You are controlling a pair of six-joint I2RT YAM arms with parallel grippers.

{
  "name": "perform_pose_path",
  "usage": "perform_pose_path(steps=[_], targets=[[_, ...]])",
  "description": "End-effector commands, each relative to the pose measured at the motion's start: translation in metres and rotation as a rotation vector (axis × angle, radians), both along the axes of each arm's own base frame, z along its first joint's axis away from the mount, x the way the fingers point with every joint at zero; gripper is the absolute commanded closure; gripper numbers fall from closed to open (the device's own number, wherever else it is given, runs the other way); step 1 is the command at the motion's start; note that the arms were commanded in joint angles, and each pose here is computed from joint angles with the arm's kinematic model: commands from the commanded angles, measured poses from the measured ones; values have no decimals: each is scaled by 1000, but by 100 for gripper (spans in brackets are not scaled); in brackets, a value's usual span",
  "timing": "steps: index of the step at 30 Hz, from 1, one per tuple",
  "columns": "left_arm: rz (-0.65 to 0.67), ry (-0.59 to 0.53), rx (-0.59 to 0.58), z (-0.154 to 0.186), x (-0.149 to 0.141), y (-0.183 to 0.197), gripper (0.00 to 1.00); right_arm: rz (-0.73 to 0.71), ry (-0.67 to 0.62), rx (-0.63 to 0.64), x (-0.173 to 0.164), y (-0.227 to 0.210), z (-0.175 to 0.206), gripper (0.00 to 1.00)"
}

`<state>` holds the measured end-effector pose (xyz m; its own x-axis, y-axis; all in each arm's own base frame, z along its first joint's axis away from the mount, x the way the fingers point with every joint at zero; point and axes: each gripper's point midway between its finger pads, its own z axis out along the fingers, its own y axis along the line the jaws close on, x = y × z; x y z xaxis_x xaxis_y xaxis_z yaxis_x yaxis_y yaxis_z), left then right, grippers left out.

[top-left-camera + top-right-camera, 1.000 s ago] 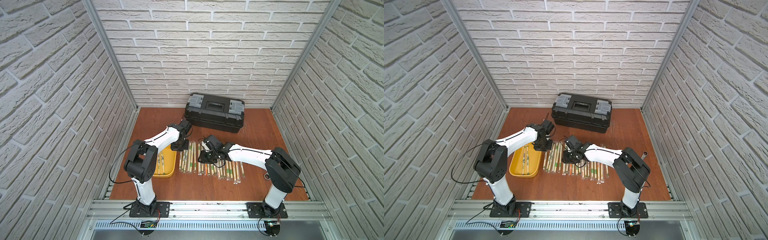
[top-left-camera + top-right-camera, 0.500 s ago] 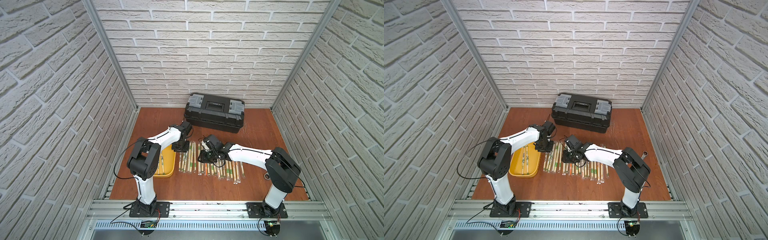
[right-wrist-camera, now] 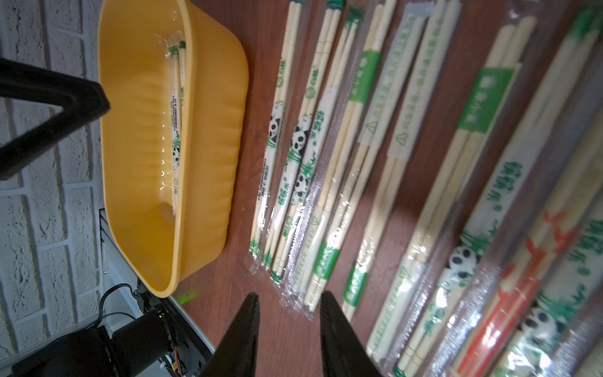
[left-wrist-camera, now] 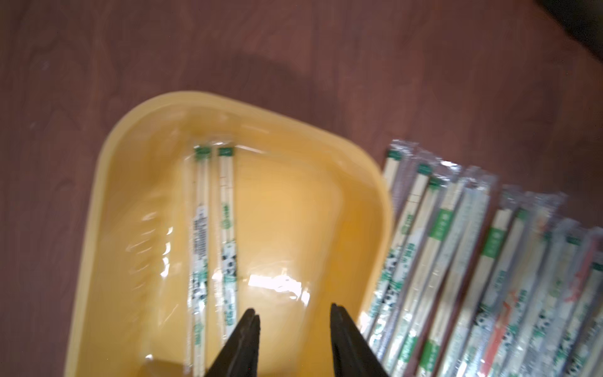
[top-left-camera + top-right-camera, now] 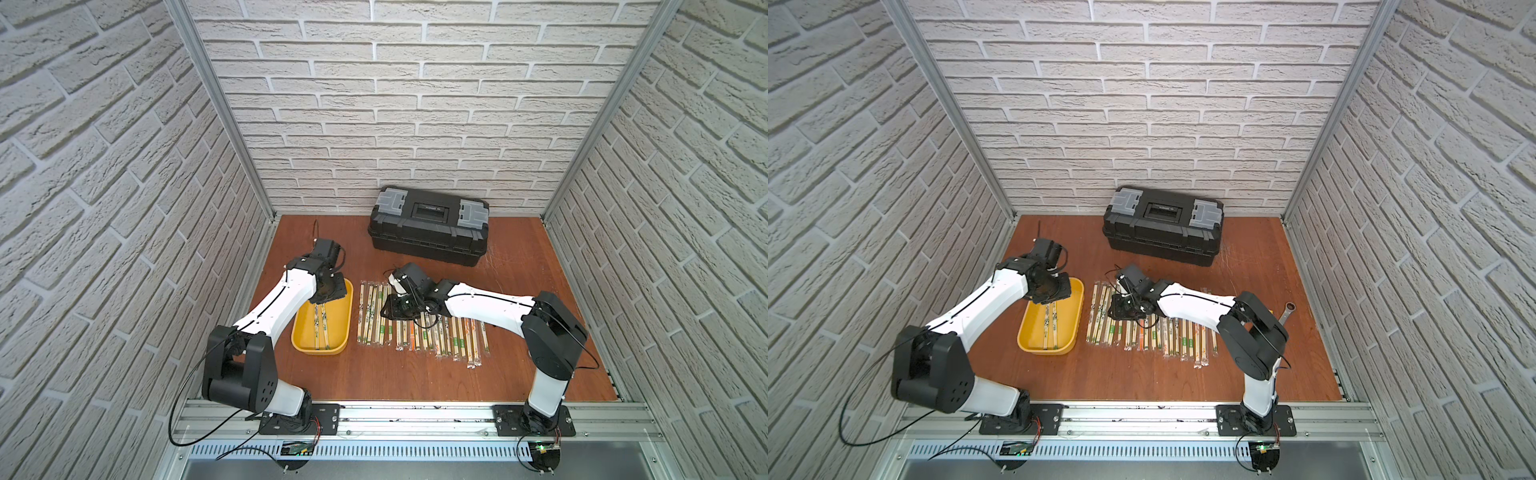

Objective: Take the paired disposable chopsticks out of the storage box
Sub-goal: Place the paired disposable chopsticks at the center of the board, then pick up the paired disposable chopsticks from the storage box.

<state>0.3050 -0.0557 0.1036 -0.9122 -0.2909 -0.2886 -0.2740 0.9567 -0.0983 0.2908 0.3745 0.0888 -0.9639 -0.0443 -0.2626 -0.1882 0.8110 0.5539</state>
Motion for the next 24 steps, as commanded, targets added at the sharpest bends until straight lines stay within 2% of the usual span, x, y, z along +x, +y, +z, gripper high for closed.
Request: perform_pose_path(steps=[1,5,8,24], targets=[[55,63,10,-19,-16,17,61,34,-8,17,2,21,4,66],[79,127,15,-42,-23,25,61,52,-14,31,7,41,8,66],[85,162,19,-55,-23,25,62,65,9,6,9,51,-9,67],[108,285,65,-92,-25,30,66,79,44,7,11,67,-28,66]])
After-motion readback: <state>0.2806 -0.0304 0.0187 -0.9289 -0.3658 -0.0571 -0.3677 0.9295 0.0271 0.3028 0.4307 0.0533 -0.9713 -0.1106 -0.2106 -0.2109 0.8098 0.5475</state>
